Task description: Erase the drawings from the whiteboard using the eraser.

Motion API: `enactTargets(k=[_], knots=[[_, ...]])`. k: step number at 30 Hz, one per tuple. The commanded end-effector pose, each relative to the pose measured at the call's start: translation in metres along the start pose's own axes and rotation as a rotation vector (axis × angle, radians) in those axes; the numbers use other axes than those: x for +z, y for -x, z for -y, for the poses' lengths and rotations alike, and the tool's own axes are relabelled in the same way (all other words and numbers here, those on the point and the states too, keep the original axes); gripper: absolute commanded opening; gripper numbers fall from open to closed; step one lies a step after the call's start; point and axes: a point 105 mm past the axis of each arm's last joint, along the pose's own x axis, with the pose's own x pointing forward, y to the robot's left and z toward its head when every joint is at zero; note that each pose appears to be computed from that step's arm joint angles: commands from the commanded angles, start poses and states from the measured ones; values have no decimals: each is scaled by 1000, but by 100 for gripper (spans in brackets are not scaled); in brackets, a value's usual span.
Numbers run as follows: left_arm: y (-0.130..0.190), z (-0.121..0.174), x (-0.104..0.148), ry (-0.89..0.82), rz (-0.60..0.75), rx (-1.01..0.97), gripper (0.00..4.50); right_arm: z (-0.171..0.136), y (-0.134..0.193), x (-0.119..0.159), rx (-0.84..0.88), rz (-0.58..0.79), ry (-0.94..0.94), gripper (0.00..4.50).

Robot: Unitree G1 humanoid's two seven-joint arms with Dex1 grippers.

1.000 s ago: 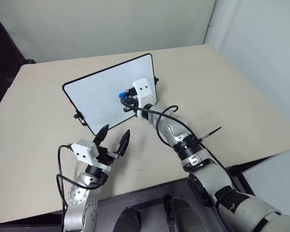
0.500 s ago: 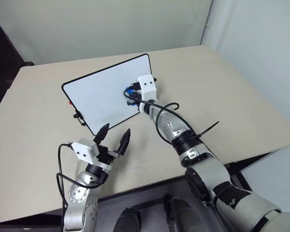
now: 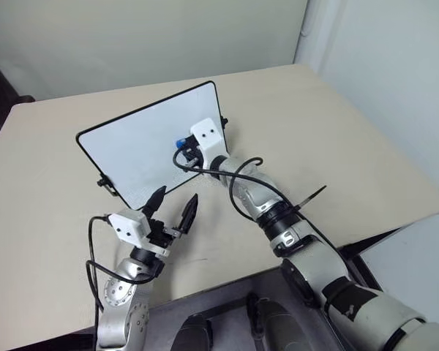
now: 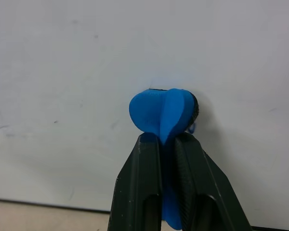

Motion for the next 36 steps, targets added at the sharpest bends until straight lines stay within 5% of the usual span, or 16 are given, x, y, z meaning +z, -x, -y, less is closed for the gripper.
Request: enactTargets(k=[1,8,25,36], knots=[[-4,4,9,-9,35,-21,450,-55,-6,-2,160,23,-40,13],[-3,3,9,-10,38,-18,450,-55,-6,-7,158,12,-31,13],[-4,2,10,-6,39,-19,450,35,-1,11,-181,89,-184,13],[-4,4,10,-8,40,-24,450,-32,-8,11,109,82,-111,13]])
